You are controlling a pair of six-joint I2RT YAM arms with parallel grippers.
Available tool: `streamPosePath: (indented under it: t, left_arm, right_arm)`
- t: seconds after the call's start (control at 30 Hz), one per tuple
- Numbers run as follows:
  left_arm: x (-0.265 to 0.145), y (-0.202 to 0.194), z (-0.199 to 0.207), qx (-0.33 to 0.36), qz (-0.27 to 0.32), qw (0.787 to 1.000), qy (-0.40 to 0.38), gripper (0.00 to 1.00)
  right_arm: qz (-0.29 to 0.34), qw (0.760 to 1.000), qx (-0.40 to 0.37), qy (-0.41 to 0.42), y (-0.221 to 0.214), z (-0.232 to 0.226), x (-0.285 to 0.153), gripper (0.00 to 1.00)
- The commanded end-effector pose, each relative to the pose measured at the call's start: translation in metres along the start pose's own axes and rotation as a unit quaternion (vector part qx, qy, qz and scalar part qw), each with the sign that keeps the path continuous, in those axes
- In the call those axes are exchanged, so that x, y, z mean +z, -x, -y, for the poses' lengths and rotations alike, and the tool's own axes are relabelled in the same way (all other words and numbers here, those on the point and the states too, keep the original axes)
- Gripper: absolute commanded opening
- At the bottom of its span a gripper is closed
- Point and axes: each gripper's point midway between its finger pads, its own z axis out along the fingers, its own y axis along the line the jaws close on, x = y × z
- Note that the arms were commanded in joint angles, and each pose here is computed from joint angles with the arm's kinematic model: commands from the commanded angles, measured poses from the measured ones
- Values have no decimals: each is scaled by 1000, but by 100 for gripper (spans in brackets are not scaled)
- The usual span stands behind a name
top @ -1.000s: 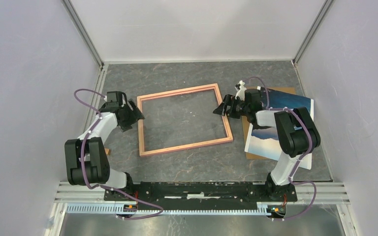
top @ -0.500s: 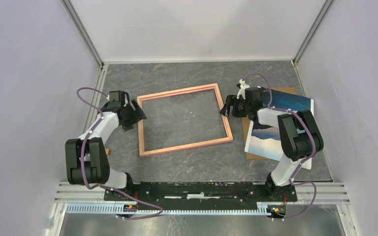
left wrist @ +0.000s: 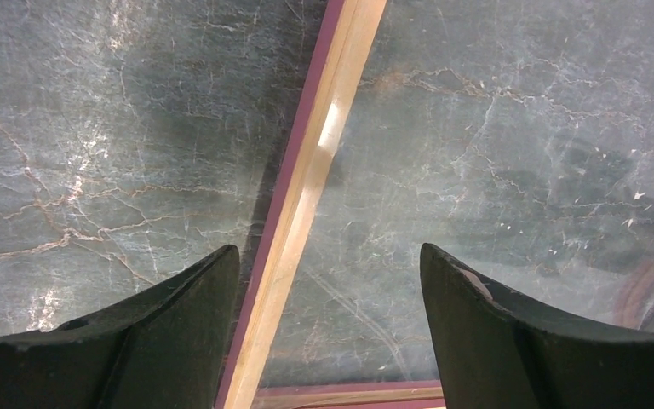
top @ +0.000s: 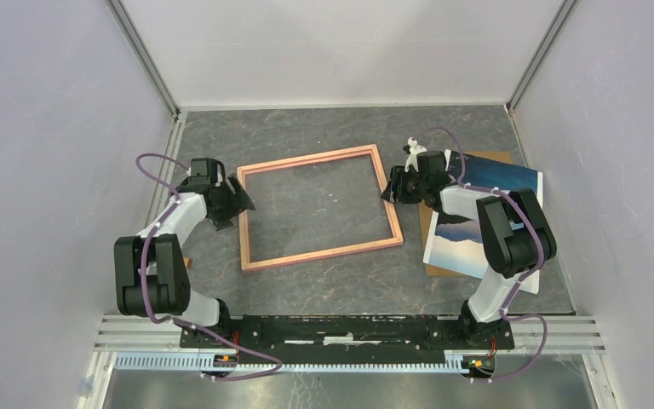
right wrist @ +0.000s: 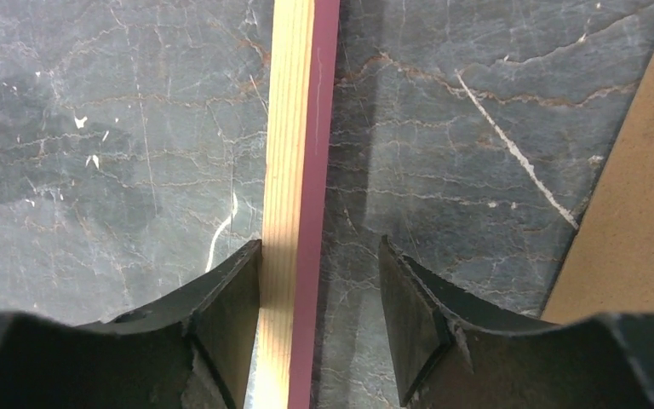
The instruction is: Put the photo into the frame
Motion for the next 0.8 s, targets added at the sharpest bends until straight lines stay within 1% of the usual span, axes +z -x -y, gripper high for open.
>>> streamPosePath:
  t: [0.0, 0.07, 0.17, 0.2, 0.27, 0.3, 0.4, 0.47, 0.53, 0.6, 0.67, 0.73, 0.77]
  left_arm:
    - [-3, 7, 8, 21, 3, 1000, -16, 82]
    - [-6, 8, 9, 17, 7, 1000, -15, 81]
    - [-13, 10, 11, 18, 11, 1000, -16, 81]
    - [-17, 9, 11, 23, 14, 1000, -15, 81]
    - [-27, 7, 18, 42, 18, 999, -26, 81]
    - [-35, 5, 25, 54, 17, 998, -39, 81]
    - [-60, -17, 77, 122, 6, 984, -132, 85]
    - [-79, -40, 124, 191, 12, 958, -213, 88]
    - [-95, -61, 160, 254, 33, 931, -261, 90]
    - [-108, -93, 196, 321, 54, 895, -306, 93]
    - [-114, -115, 221, 357, 69, 868, -337, 94]
    - [-117, -134, 243, 392, 76, 846, -353, 94]
    - [-118, -146, 254, 421, 77, 830, -357, 94]
  right_arm:
    - [-18, 999, -1, -39, -10, 15, 1, 52]
    - [-17, 999, 4, -27, -9, 10, 1, 39]
    - [0, 1000, 11, -9, -2, 0, -5, 15]
    - [6, 1000, 11, -7, 3, -2, -9, 9]
    - [16, 1000, 12, 3, 12, -10, -17, 0]
    - [20, 1000, 13, 7, 17, -14, -22, 0]
    - [42, 998, 32, 24, 29, -28, -39, 0]
    - [53, 997, 48, 32, 37, -36, -50, 0]
    - [56, 995, 63, 47, 42, -45, -57, 0]
    - [57, 994, 71, 65, 48, -57, -64, 0]
    - [56, 994, 68, 66, 52, -63, -66, 0]
    - [46, 995, 73, 53, 50, -62, -68, 0]
    - [44, 995, 80, 46, 51, -62, -70, 0]
